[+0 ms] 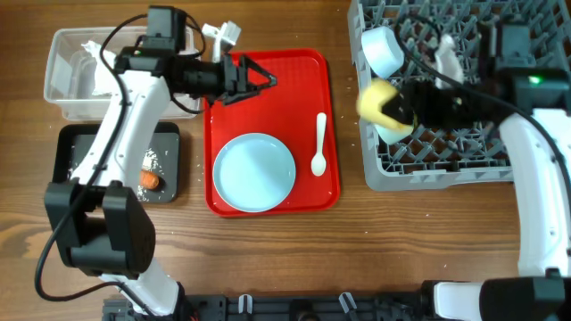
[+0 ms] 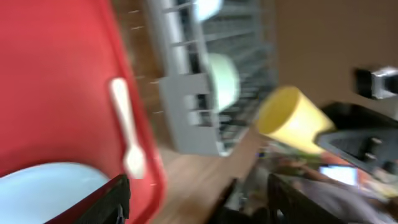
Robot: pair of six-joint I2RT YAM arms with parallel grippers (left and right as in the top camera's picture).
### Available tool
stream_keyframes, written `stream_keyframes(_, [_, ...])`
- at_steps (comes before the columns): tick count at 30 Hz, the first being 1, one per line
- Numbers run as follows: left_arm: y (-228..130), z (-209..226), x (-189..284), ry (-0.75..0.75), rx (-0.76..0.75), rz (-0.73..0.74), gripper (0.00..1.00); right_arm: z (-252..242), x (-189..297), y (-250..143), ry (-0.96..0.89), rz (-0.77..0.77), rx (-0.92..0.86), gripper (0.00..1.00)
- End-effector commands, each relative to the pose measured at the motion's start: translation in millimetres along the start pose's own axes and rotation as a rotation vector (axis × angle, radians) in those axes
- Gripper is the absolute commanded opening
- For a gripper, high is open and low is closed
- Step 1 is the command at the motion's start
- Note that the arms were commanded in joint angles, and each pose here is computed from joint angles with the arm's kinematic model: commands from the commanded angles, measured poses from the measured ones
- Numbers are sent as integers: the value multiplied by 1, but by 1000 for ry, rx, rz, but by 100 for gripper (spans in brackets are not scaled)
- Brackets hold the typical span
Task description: Sort waste into correct bins and load items into the dishwasher rack
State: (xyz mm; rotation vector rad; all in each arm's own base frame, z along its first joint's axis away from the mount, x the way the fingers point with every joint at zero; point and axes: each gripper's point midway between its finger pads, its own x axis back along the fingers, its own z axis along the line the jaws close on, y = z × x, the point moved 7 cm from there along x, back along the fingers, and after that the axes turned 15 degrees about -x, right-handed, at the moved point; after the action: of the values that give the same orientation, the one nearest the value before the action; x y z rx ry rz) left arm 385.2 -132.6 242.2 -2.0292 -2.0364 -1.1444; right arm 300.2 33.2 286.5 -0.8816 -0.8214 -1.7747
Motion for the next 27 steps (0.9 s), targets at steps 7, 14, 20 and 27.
stream_keyframes(7, [-13, -2, -36, 364, -113, 116, 70, -57, 12, -4, -451, -42, -239, 64])
stream_keyframes(14, [-18, -6, -48, 466, -167, 151, 75, -80, -20, 14, -483, 55, -294, 64])
stream_keyframes(20, [-19, -6, -48, 466, -161, 159, 76, -96, -52, 24, -513, 140, -320, 68])
stream_keyframes(27, [-20, -6, -48, 466, -157, 164, 81, -84, -43, 45, -440, 65, -285, 100])
